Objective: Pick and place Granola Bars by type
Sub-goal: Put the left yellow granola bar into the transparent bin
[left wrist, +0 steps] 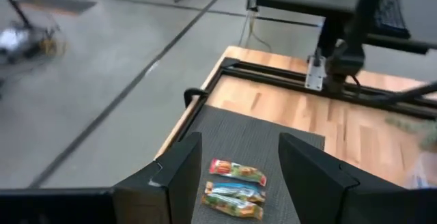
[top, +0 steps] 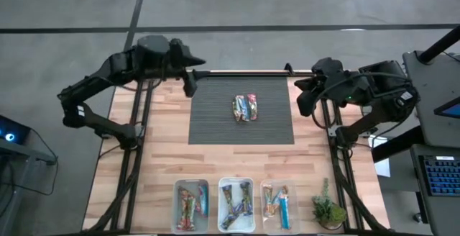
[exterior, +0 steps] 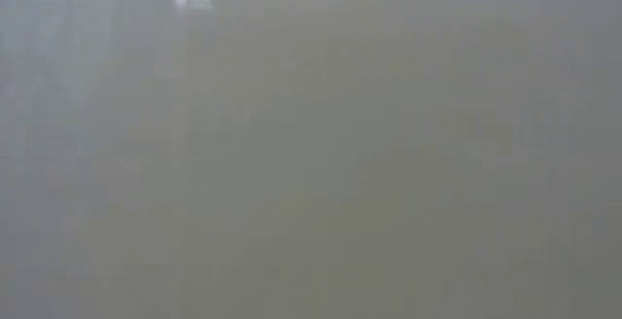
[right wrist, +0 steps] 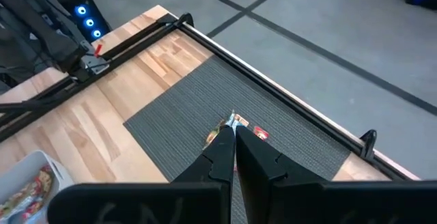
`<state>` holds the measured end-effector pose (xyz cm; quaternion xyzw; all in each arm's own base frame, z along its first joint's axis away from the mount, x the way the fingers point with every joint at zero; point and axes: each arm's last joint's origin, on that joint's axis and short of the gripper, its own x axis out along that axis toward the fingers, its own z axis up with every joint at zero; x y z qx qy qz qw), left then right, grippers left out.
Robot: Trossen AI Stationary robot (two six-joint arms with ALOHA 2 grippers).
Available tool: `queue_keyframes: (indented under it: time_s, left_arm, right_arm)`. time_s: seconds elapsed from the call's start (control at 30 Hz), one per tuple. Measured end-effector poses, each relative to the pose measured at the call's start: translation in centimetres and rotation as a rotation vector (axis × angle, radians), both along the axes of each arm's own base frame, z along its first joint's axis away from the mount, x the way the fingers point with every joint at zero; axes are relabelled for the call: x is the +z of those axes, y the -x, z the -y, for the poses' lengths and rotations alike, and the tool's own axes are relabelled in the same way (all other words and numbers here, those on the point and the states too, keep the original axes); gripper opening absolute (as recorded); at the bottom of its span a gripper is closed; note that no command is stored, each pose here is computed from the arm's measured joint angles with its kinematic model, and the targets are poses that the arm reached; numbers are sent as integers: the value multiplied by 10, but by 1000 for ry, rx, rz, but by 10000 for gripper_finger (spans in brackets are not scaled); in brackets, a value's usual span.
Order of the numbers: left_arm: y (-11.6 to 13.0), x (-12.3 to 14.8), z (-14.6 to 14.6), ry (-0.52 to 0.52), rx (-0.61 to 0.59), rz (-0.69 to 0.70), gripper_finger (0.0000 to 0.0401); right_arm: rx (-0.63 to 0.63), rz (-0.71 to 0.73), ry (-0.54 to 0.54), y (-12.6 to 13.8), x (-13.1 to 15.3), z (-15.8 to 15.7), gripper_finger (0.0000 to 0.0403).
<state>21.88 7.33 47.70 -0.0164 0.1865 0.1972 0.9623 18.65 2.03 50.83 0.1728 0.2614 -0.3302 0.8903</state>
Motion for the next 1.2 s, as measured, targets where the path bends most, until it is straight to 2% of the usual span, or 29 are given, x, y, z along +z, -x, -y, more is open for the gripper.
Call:
queue_keyframes:
  time_s: [0.33,0.5,0.77,1.07,1.2]
  left_arm:
    - [-20,-25,-49,285,107,1,178]
    - [-42,-39,-61,321,111,-46,178]
    - [-69,-57,-73,396,76,-89,178]
    - [-89,-80,-83,559,182,-97,178]
    - [-101,-95,-90,683,283,-92,178]
  right_arm:
    - [2,-21,6,-1,-4,0,8]
    - [-7,-14,17,8,-4,2,8]
    - [-9,31,10,53,-5,11,8]
    - [-45,-18,-11,82,-39,17,8]
    - [-91,-41,-22,87,-59,19,8]
